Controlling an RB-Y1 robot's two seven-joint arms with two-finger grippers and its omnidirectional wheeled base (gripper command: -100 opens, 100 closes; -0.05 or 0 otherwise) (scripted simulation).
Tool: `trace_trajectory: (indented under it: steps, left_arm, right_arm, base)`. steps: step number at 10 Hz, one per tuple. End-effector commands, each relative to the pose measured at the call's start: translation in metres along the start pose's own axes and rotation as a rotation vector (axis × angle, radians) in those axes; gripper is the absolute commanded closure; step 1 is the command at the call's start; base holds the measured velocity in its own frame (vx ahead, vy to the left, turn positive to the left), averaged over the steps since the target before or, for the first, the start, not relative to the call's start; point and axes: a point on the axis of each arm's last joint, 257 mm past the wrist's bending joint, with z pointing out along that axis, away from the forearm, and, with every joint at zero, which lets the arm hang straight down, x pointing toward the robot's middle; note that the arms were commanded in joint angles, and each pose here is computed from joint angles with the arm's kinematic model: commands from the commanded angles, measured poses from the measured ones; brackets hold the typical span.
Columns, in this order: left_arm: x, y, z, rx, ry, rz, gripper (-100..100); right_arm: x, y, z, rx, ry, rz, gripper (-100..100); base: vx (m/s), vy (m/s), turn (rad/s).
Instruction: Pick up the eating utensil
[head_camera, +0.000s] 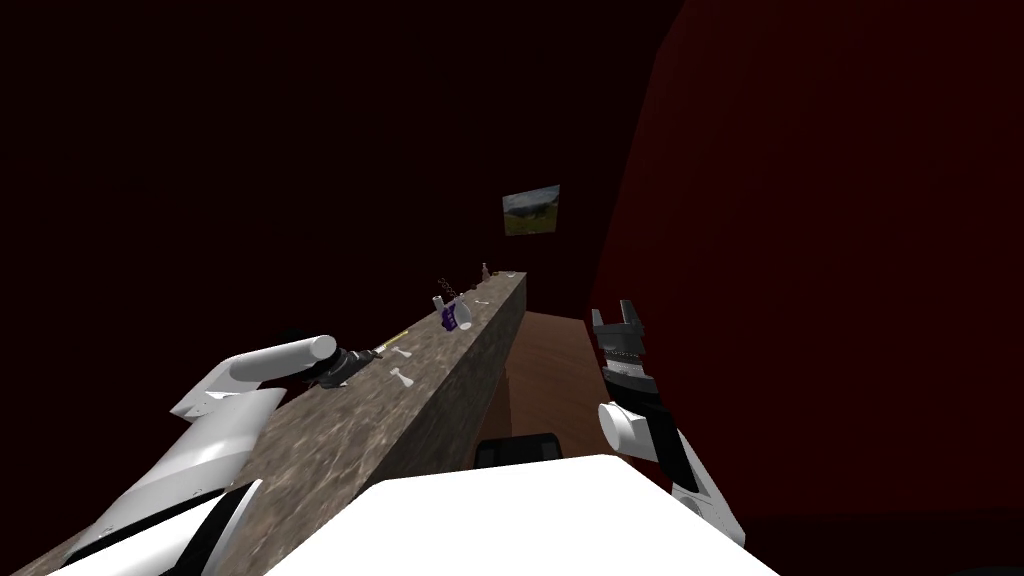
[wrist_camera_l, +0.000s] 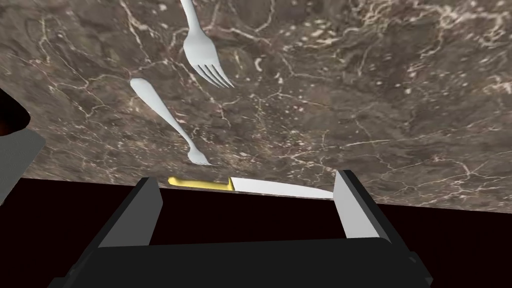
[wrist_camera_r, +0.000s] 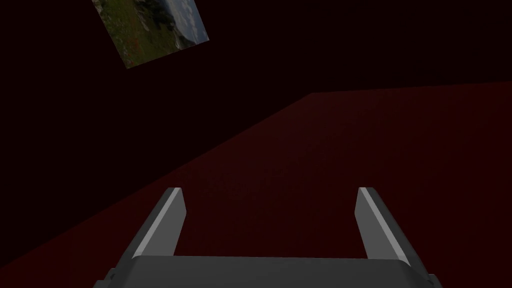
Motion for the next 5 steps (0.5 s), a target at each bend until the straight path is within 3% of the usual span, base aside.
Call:
trace_trajectory:
  steps: [1,5]
  left_arm:
    - [0.025,0.003,0.008,0.005,0.081,-0.003,-100]
    - [0.076,0.007,0.02,0.02,0.243,-0.007,-100]
  right_arm:
    - [0.0,0.0,0.0,0.0,0.0,0.0,0]
    - [0.0,0.0,0.0,0.0,0.0,0.0,0]
  base:
    - [0.067,0.075,-0.075]
    - [0.061,0.059,-0.057]
